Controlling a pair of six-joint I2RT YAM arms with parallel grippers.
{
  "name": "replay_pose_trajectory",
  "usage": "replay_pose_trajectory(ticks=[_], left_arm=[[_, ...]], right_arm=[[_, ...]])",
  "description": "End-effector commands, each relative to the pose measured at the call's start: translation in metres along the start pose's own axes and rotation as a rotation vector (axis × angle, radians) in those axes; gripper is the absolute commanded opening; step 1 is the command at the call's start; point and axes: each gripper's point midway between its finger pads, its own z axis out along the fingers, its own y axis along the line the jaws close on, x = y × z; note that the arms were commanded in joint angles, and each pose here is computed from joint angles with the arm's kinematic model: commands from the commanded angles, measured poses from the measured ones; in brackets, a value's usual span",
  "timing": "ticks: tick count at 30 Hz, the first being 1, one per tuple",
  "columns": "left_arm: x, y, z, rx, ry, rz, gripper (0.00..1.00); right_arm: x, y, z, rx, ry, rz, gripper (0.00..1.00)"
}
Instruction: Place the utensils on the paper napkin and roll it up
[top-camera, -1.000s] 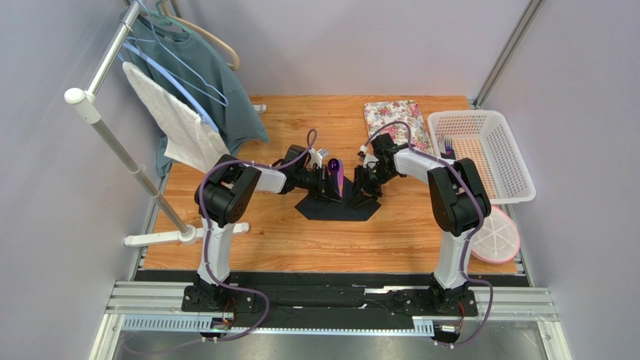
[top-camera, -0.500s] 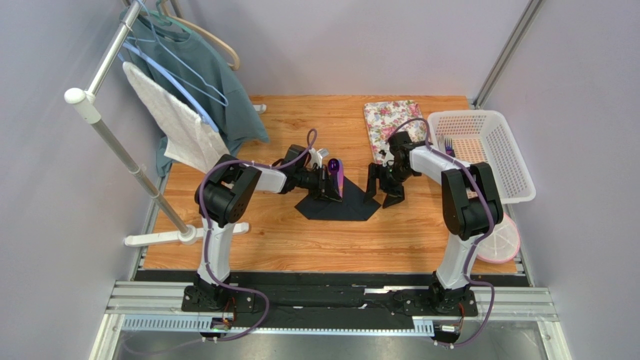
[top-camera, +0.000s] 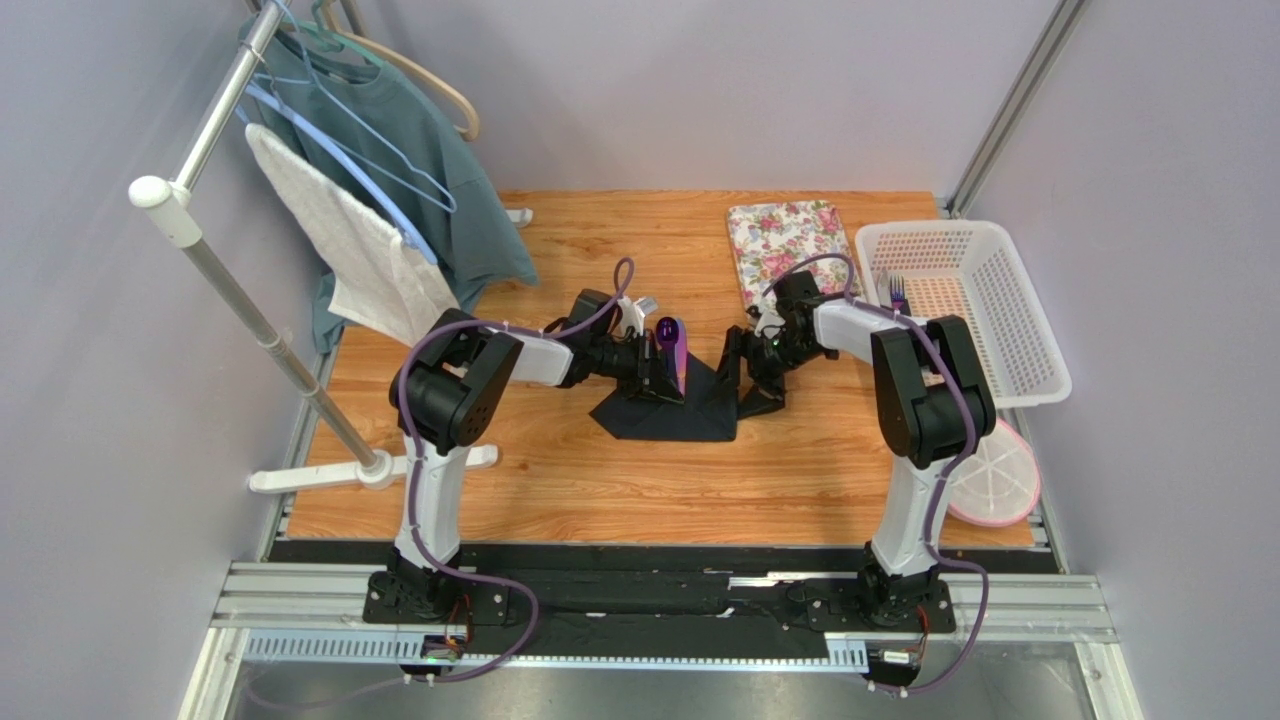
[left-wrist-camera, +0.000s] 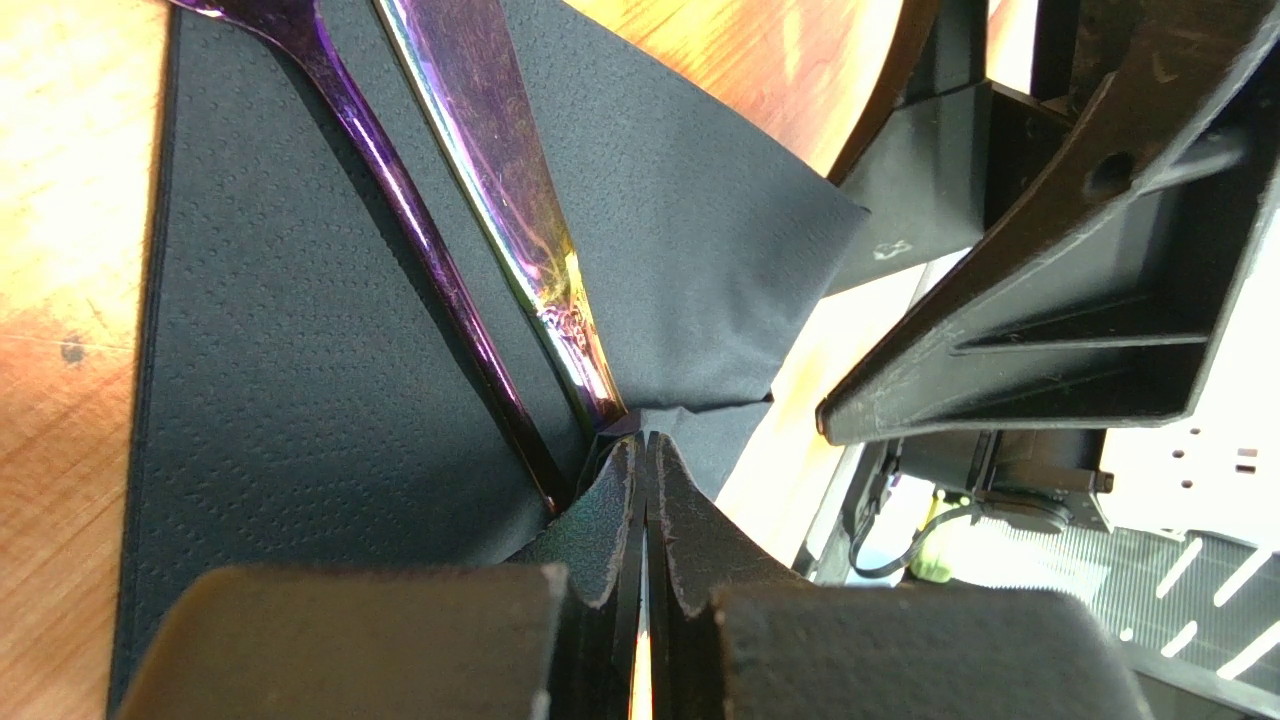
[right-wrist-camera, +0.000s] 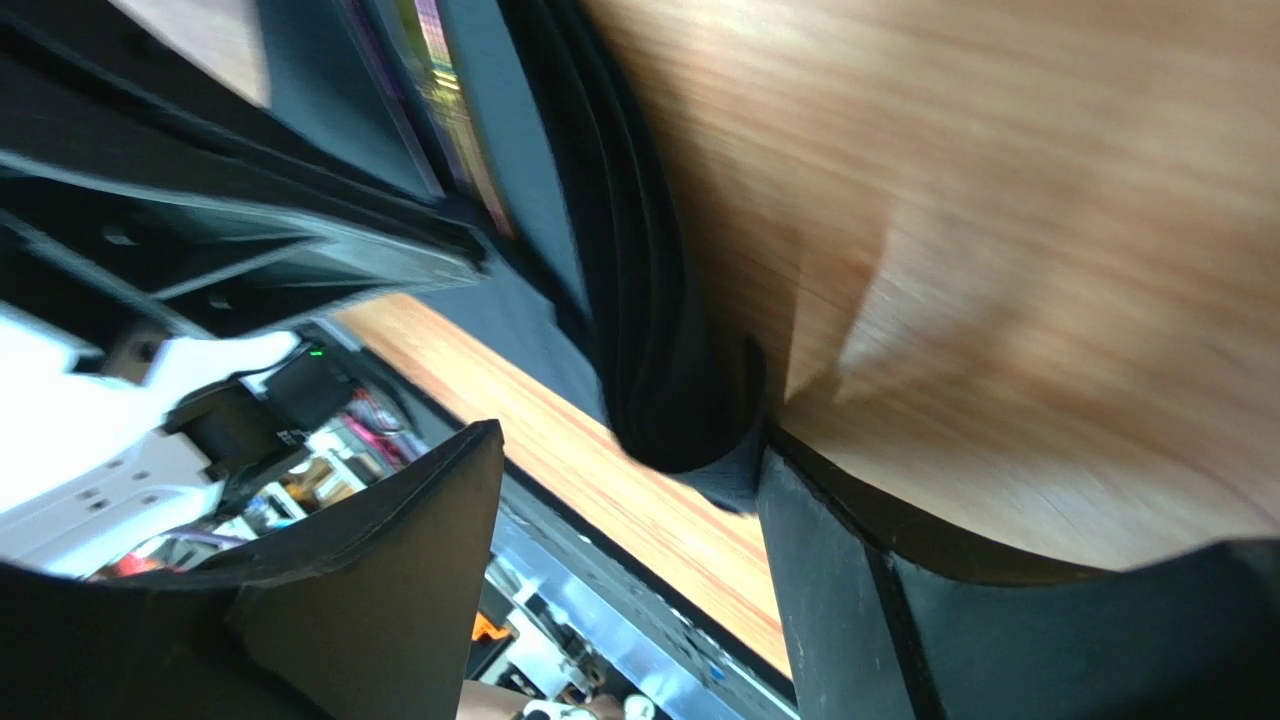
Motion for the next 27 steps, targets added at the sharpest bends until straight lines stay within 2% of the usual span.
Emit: replay_pose_trajectory(ticks=[1, 6, 10, 13, 14, 16, 18, 20, 23, 27], left_arm=[[-0.01, -0.002, 0.002, 0.008, -0.017, 0.024, 0.01], [-0.011, -0.002, 0.002, 0.009, -0.019, 0.026, 0.01], [-0.011, -0.003, 0.002, 0.01, -0.021, 0.03, 0.01], [-0.01, -0.002, 0.001, 0.006, -0.021, 0.026, 0.01], [-0.01, -0.003, 0.001, 0.007, -0.022, 0.027, 0.01], [-0.01, -0.003, 0.001, 0.007, -0.022, 0.027, 0.01], [-0.011, -0.003, 0.001, 0.008, -0.023, 0.029, 0.01], [-0.011, -0.003, 0.001, 0.008, -0.024, 0.03, 0.01], [-0.01, -0.002, 0.001, 0.008, -0.021, 0.027, 0.01], [-0.011, -0.002, 0.002, 0.008, -0.024, 0.028, 0.01]], right_arm=[[-0.017, 0.031, 0.003, -0.155, -0.055, -0.048, 0.67], [-0.015, 0.05, -0.004, -0.252, -0.06, -0.064, 0.64], [-0.013, 0.048, -0.007, -0.267, -0.06, -0.038, 0.63], [-0.01, 0.044, -0.009, -0.273, -0.056, -0.002, 0.53], [-0.011, 0.041, -0.011, -0.274, -0.059, 0.017, 0.41], [-0.008, 0.035, -0.009, -0.256, -0.059, 0.036, 0.37], [-0.003, 0.027, -0.007, -0.231, -0.04, 0.06, 0.44], [0.004, 0.023, -0.005, -0.221, -0.019, 0.074, 0.59], [0.012, 0.018, -0.003, -0.211, 0.003, 0.078, 0.64], [0.024, 0.015, -0.001, -0.215, 0.045, 0.08, 0.66]])
